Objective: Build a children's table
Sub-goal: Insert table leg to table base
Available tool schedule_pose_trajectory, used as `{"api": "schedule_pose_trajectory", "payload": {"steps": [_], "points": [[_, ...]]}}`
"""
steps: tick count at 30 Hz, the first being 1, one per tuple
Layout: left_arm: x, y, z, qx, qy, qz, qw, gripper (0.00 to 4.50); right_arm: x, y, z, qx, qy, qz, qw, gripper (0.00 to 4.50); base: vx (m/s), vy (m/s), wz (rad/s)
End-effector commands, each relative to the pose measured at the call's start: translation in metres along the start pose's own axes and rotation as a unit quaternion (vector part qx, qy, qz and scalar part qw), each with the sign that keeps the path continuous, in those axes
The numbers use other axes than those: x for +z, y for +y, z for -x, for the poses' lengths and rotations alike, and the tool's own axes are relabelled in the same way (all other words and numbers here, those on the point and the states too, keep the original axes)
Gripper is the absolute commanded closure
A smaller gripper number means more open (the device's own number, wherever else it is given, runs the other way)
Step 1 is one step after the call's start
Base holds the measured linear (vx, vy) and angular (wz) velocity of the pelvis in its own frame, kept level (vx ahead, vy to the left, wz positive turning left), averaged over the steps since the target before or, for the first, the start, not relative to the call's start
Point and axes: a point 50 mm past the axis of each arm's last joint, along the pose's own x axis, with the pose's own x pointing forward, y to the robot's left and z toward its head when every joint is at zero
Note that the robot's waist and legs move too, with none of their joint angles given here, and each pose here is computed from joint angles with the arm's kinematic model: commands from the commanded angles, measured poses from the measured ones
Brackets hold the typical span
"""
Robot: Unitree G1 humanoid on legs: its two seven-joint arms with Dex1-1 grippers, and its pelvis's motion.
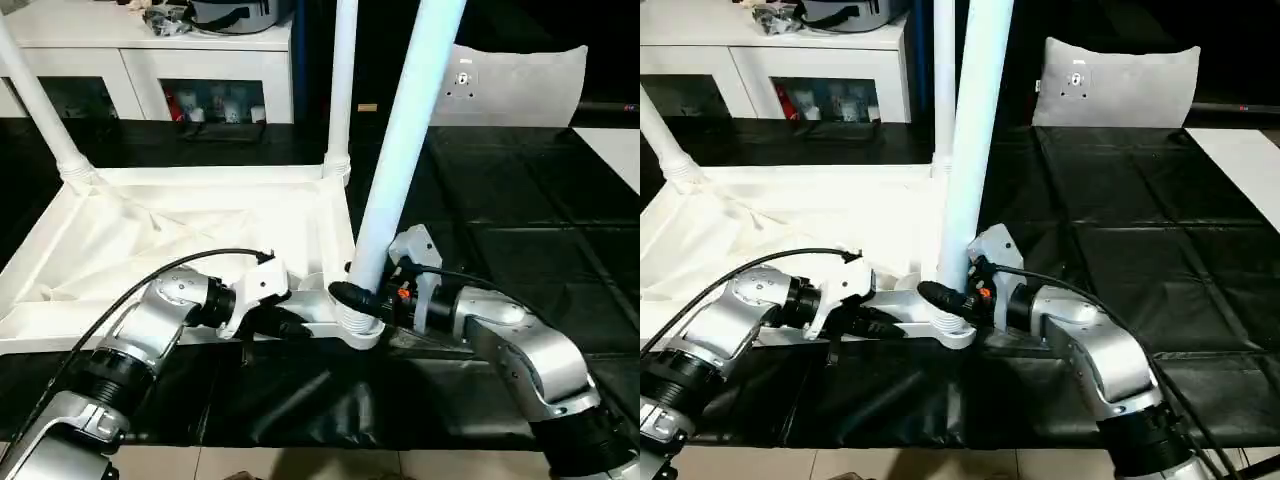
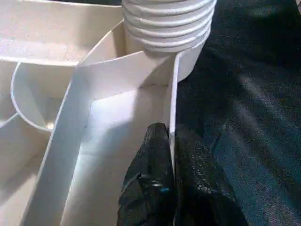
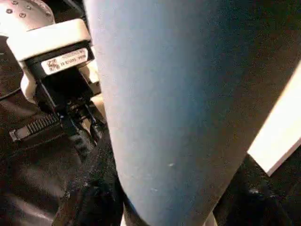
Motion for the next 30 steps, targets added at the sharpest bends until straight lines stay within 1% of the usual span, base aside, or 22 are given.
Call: {"api": "schedule_pose_trajectory", "payload": {"steps": [1, 10, 13, 17, 20, 22, 23, 24, 25, 26, 28, 29, 30], "points": [[0.005, 0.003, 0.008, 0.015, -0.030, 0.006, 0.999, 4.50, -0.009, -0.002, 0.001, -0.006, 0.034, -0.002, 0.999, 2.59, 0.000, 0.000, 0.00], [0.005, 0.005, 0.012, 0.010, -0.018, -0.003, 1.000, 4.50, -0.008, -0.004, 0.006, 0.006, 0.043, -0.008, 0.999, 2.59, 0.000, 0.000, 0.00], [0.006, 0.006, 0.013, 0.009, -0.017, -0.007, 1.000, 4.50, -0.008, -0.004, 0.005, 0.006, 0.044, -0.008, 0.999, 2.59, 0.000, 0.000, 0.00], [0.010, 0.003, 0.012, -0.006, -0.021, -0.016, 1.000, 4.50, -0.011, -0.006, 0.001, 0.002, 0.035, -0.025, 0.999, 2.59, 0.000, 0.000, 0.00], [0.011, 0.003, 0.012, -0.008, -0.022, -0.018, 1.000, 4.50, -0.011, -0.008, -0.002, 0.000, 0.020, -0.045, 0.999, 2.59, 0.000, 0.000, 0.00], [0.012, 0.004, 0.011, -0.008, -0.023, -0.019, 1.000, 4.50, -0.011, -0.010, -0.002, -0.002, 0.004, -0.069, 0.998, 2.59, 0.000, 0.000, 0.00], [0.013, 0.005, 0.011, -0.007, -0.025, -0.020, 0.999, 4.50, -0.011, -0.012, -0.003, -0.004, -0.016, -0.101, 0.995, 2.59, 0.000, 0.000, 0.00], [0.013, 0.005, 0.011, -0.006, -0.026, -0.020, 0.999, 4.50, -0.011, -0.014, -0.003, -0.006, -0.025, -0.116, 0.993, 2.59, 0.000, 0.000, 0.00], [0.014, 0.006, 0.011, -0.002, -0.027, -0.022, 0.999, 4.50, -0.015, -0.016, -0.002, -0.009, -0.030, -0.129, 0.991, 2.60, 0.000, 0.000, 0.00], [0.014, 0.006, 0.011, -0.002, -0.027, -0.022, 0.999, 4.50, -0.015, -0.016, -0.001, -0.009, -0.030, -0.130, 0.991, 2.60, 0.000, 0.000, 0.00], [0.015, 0.007, 0.012, 0.004, -0.028, -0.022, 0.999, 4.50, -0.025, -0.015, 0.002, -0.012, -0.032, -0.149, 0.988, 2.60, 0.000, 0.000, 0.00], [0.015, 0.008, 0.012, 0.005, -0.029, -0.021, 0.999, 4.50, -0.028, -0.015, 0.003, -0.013, -0.034, -0.155, 0.987, 2.60, 0.000, 0.000, 0.00], [0.016, 0.009, 0.012, 0.008, -0.030, -0.021, 0.999, 4.50, -0.035, -0.015, 0.005, -0.024, -0.037, -0.164, 0.985, 2.60, 0.000, 0.000, 0.00]]}}
